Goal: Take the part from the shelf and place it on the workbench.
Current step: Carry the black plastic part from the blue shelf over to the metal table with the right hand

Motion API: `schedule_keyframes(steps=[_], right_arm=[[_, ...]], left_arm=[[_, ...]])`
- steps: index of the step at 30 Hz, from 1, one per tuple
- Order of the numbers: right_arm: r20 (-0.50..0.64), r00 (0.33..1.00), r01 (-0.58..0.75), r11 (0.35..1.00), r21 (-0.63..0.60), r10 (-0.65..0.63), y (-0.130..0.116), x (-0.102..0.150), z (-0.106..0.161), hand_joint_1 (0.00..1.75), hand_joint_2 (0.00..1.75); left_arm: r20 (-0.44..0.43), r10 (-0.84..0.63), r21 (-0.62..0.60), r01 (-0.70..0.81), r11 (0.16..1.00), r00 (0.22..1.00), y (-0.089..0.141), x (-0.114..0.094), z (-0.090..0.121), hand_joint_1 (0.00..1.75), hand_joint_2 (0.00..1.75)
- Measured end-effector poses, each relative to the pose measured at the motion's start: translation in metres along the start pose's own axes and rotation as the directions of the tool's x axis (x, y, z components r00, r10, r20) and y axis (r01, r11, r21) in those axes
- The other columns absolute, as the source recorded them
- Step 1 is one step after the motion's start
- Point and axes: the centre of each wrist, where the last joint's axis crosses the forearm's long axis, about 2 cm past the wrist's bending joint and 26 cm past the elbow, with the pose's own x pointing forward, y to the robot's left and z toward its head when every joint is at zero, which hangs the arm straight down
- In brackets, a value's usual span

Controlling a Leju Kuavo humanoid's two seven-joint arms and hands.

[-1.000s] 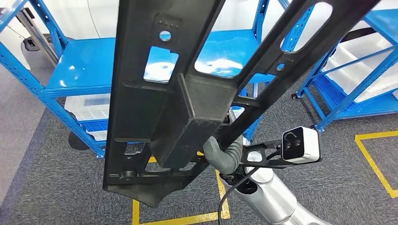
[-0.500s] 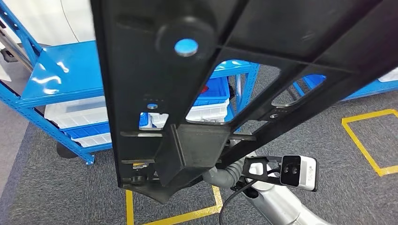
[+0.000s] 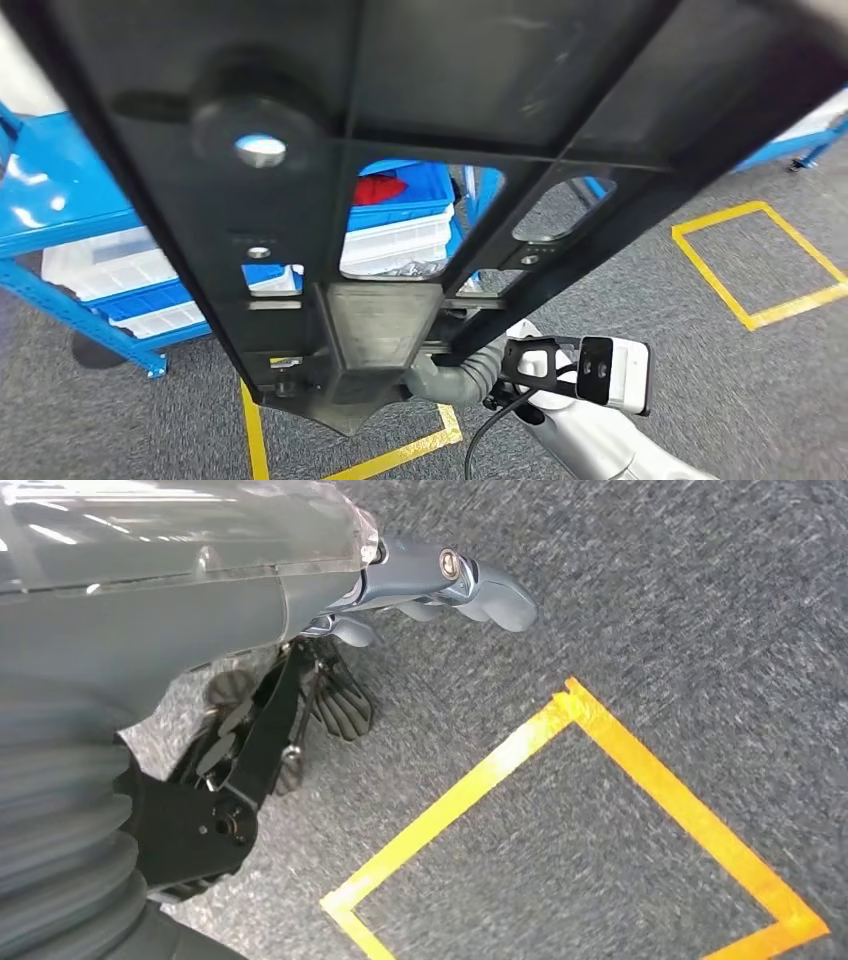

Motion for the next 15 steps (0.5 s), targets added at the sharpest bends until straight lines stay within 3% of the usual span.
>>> schedule_keyframes(steps=[6,15], right_arm=[[-0.018,1.0,0.009,1.0,0.002,-0.009,-0.003,-0.002,-0.008,1.75,1.75],[0.05,0.999,0.013,0.998,-0.053,-0.01,-0.003,0.001,-0.014,1.75,1.75]], left_arm=[[-0.009,0.0,0.004,0.0,1.0,1.0,-0.003,-0.003,0.001,0.0,1.75],[0.002,-0.012,0.013,0.012,1.0,1.0,0.001,0.005,-0.002,0.0,1.75]])
